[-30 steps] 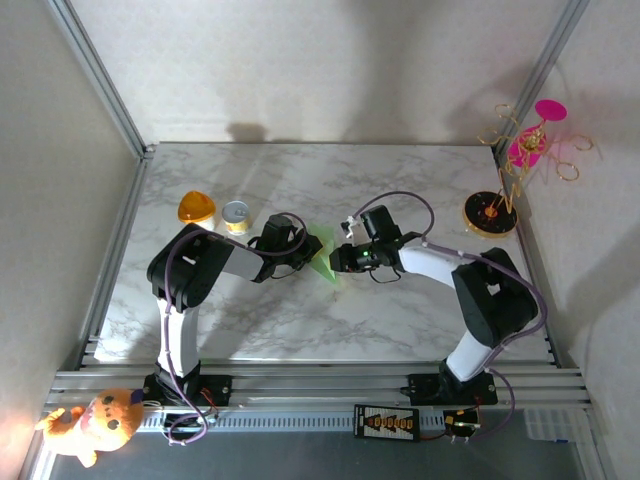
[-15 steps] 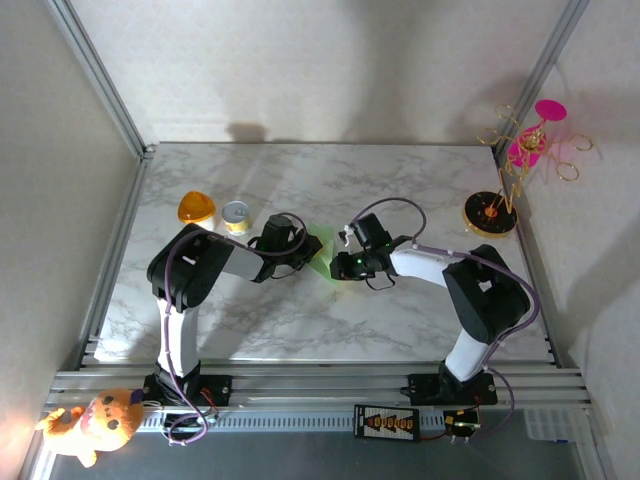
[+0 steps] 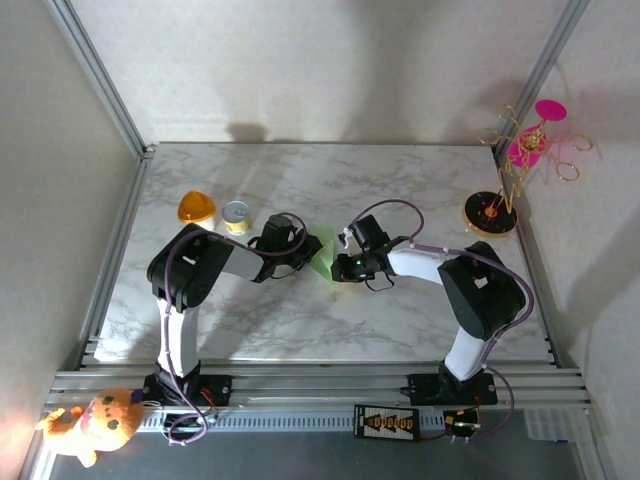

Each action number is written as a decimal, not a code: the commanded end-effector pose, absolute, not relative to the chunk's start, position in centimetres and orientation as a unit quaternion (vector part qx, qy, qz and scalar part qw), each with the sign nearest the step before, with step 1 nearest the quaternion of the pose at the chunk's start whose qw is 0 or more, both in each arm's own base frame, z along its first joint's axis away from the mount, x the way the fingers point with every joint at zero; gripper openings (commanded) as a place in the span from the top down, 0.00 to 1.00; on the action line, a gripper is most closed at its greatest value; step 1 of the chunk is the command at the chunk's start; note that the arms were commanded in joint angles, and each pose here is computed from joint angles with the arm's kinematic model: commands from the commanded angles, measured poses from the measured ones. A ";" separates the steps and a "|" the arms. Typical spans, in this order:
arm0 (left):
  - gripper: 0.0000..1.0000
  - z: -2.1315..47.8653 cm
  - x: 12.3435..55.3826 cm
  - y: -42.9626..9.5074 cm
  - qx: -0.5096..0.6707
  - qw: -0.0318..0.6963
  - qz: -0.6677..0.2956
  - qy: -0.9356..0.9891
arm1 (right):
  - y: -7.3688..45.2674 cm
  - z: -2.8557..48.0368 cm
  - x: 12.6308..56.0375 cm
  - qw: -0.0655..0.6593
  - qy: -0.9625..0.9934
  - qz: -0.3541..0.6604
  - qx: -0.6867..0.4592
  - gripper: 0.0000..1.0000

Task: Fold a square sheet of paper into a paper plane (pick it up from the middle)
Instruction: Fourth fold the wing at the center of the table.

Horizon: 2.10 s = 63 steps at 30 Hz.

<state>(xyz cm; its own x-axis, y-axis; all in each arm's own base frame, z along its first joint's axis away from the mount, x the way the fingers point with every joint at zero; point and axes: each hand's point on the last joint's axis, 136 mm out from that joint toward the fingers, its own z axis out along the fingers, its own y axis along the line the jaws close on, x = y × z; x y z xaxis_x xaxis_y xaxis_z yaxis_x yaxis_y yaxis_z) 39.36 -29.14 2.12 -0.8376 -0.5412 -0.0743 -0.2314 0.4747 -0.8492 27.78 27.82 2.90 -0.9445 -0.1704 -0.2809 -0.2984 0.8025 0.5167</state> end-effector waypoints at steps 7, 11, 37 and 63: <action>0.95 -3.2 37.3 -26.1 -0.280 0.136 -0.376 0.873 | 27.8 1.8 26.9 0.089 0.946 0.283 -0.128 0.86; 0.95 -3.1 37.3 -26.1 -0.280 0.136 -0.376 0.873 | 27.6 1.5 26.8 0.086 0.948 0.278 -0.127 0.87; 0.95 -3.1 37.3 -26.1 -0.279 0.136 -0.375 0.873 | 27.8 3.1 26.4 0.089 0.943 0.292 -0.135 0.80; 0.95 -3.2 37.2 -26.1 -0.278 0.134 -0.375 0.874 | 27.5 4.2 27.1 0.104 0.945 0.278 -0.135 0.78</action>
<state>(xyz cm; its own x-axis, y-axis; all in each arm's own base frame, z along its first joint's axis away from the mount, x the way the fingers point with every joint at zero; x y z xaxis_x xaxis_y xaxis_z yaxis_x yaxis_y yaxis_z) 39.36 -29.13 2.11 -0.8374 -0.5414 -0.0743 -0.2317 0.4750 -0.8489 26.91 27.42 3.20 -0.9510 -0.1816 -0.2501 -0.2896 0.8060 0.5162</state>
